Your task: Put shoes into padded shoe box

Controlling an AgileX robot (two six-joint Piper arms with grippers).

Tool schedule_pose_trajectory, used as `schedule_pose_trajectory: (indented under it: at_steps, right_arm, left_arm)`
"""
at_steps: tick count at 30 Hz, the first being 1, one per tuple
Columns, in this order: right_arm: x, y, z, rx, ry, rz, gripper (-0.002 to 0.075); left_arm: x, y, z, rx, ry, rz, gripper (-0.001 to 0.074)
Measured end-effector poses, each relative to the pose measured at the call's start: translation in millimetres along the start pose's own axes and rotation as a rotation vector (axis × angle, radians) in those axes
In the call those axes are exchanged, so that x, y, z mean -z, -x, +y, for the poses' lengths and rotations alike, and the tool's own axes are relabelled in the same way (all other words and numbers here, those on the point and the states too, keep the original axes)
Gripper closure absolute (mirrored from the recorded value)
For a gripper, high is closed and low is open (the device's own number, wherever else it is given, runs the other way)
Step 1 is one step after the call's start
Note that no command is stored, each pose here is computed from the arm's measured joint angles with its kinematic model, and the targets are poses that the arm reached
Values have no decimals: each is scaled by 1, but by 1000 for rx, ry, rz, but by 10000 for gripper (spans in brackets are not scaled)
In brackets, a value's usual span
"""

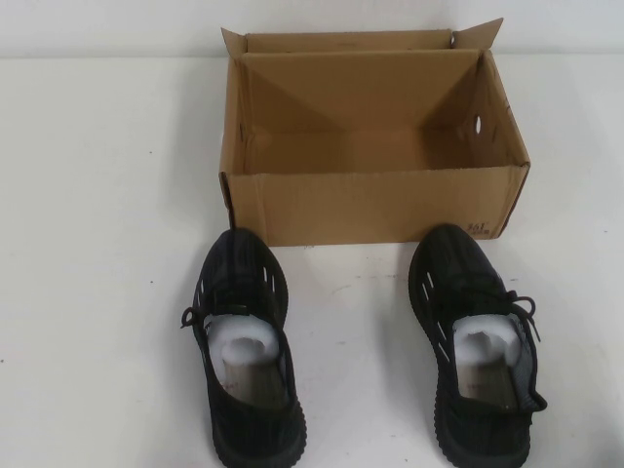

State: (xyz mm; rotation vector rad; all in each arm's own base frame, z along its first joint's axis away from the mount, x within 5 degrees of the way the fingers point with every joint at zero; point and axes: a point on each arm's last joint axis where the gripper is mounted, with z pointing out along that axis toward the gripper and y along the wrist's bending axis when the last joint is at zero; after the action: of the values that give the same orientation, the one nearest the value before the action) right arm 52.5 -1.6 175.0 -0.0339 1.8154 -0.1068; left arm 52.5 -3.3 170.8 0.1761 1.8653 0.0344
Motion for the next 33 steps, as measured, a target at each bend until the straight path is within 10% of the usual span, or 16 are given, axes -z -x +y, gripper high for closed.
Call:
schedule_pose_trajectory:
  at_steps: [11,21,33]
  right_arm:
    - [0,9,2,-149,26,-95,732]
    - [4,27,-2,-797,97,-297,732]
    - [5,32,3,-847,155,-252,729]
  left_arm:
    - [0,0,0,0,0,0,739]
    - [0,0,0,0,0,0,739]
    - [0,0,0,0,0,0,739]
